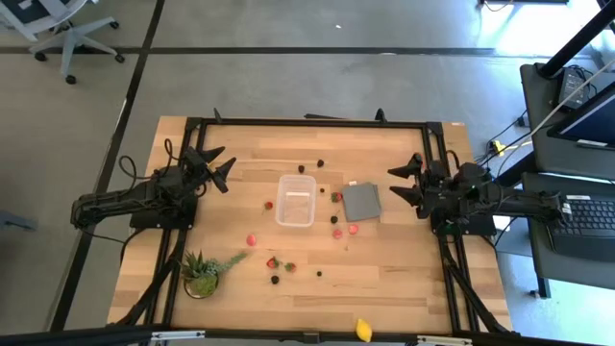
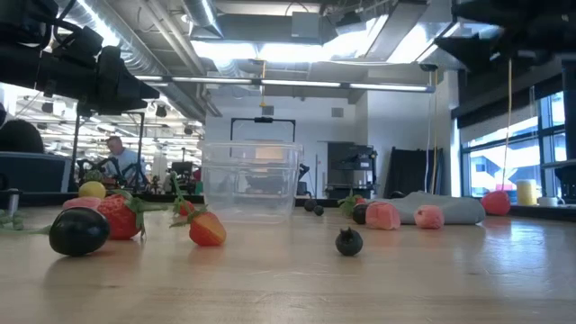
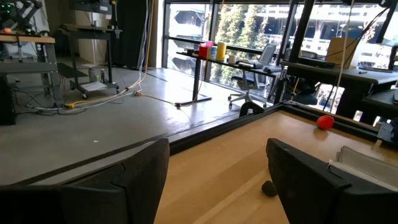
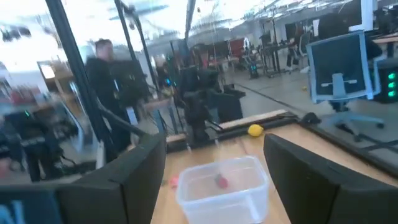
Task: Pick and placing Produce into tupperware
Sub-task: Put the strawberry into the transparent bin
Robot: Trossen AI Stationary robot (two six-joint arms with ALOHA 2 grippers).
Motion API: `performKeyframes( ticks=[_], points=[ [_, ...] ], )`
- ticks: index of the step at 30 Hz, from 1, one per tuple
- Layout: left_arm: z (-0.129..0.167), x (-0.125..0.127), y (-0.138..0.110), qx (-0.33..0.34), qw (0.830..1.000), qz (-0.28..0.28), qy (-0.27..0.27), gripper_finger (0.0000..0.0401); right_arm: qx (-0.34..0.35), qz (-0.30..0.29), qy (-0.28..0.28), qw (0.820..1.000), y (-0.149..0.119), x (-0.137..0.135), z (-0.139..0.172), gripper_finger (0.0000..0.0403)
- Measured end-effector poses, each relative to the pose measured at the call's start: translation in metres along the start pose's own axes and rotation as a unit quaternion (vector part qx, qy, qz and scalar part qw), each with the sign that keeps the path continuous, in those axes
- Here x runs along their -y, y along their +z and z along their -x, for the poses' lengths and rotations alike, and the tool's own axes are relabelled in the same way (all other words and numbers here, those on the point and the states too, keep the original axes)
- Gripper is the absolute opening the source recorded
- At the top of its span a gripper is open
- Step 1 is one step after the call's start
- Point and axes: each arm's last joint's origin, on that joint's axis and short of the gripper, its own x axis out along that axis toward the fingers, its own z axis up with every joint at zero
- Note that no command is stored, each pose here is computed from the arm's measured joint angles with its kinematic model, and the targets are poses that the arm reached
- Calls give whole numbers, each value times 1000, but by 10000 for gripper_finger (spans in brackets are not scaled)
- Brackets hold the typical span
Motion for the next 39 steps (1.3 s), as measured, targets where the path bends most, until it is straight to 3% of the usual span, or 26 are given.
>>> performKeyframes(
  ticks=[4, 9, 19, 28, 39],
  points=[
    [0, 0, 0, 0, 1000, 0, 0, 261, -101, 44, -18, 994, 23, -4, -19, 272],
    [0, 0, 0, 0, 1000, 0, 0, 261, -214, 97, -23, 972, 39, -5, -57, 272],
    [0, 0, 0, 0, 1000, 0, 0, 261, -277, 153, -21, 949, 49, 3, -131, 272],
    [0, 0, 0, 0, 1000, 0, 0, 261, -382, 143, -43, 912, 0, 33, -172, 272],
    [0, 0, 0, 0, 1000, 0, 0, 261, -456, 127, -45, 880, -50, 47, -190, 272]
  ],
)
